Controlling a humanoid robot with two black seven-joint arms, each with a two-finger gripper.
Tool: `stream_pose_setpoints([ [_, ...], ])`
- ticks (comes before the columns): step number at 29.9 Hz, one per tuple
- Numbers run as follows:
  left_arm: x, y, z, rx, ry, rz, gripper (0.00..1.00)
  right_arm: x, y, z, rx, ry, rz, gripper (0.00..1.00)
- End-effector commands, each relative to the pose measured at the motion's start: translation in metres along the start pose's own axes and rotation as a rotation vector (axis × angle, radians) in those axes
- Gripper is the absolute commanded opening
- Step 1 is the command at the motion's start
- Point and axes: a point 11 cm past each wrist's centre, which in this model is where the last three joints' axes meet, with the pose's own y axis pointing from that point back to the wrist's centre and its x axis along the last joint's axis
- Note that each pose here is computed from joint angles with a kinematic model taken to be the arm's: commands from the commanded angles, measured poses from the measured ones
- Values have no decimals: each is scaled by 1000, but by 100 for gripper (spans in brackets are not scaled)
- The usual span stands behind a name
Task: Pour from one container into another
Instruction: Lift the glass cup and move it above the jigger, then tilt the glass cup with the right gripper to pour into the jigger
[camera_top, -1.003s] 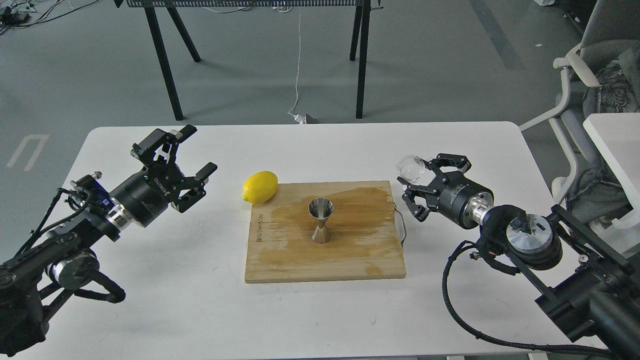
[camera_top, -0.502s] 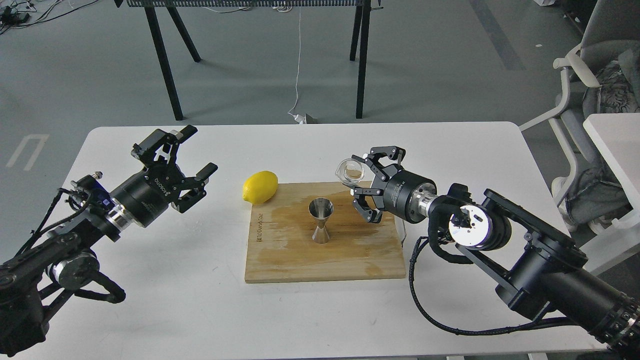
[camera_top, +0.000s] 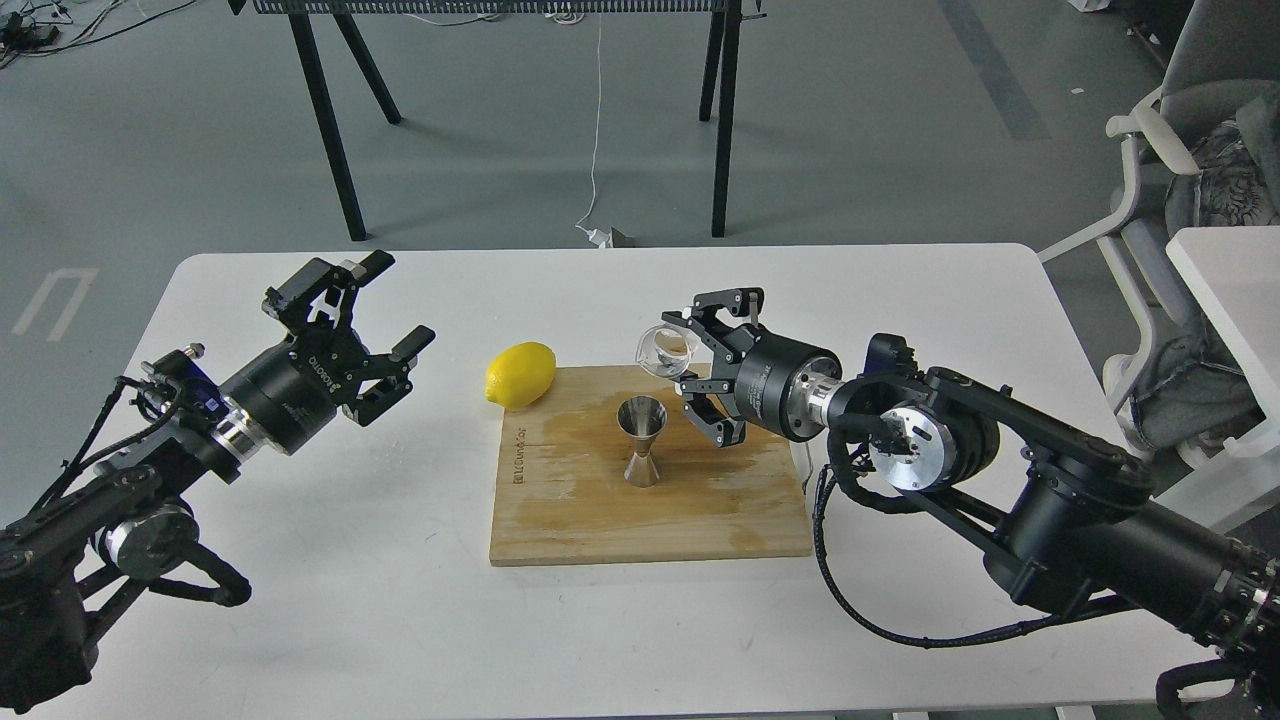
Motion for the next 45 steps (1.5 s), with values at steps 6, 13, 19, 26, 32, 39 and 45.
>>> stream_pose_setpoints([
  [6, 0, 0, 0, 0, 1, 1, 97, -4, -1, -8, -19, 190, 11, 48],
  [13, 1, 3, -2, 3, 4, 6, 97, -11, -3, -16, -33, 313, 5, 48],
  [19, 0, 4, -4, 7, 8, 9, 97, -14, -3, -12, -44, 367, 1, 48],
  [26, 1, 4, -4, 6, 8, 9, 97, -11, -3, -6, -65, 449, 13, 49],
  [32, 1, 4, -4, 6, 8, 9, 97, -12, -4, -4, -70, 499, 14, 49],
  [39, 0, 4, -4, 5, 9, 9, 97, -15, -5, -4, -77, 549, 7, 49],
  [45, 0, 4, -4, 5, 9, 9, 97, -19, -7, -1, -93, 591, -1, 49],
])
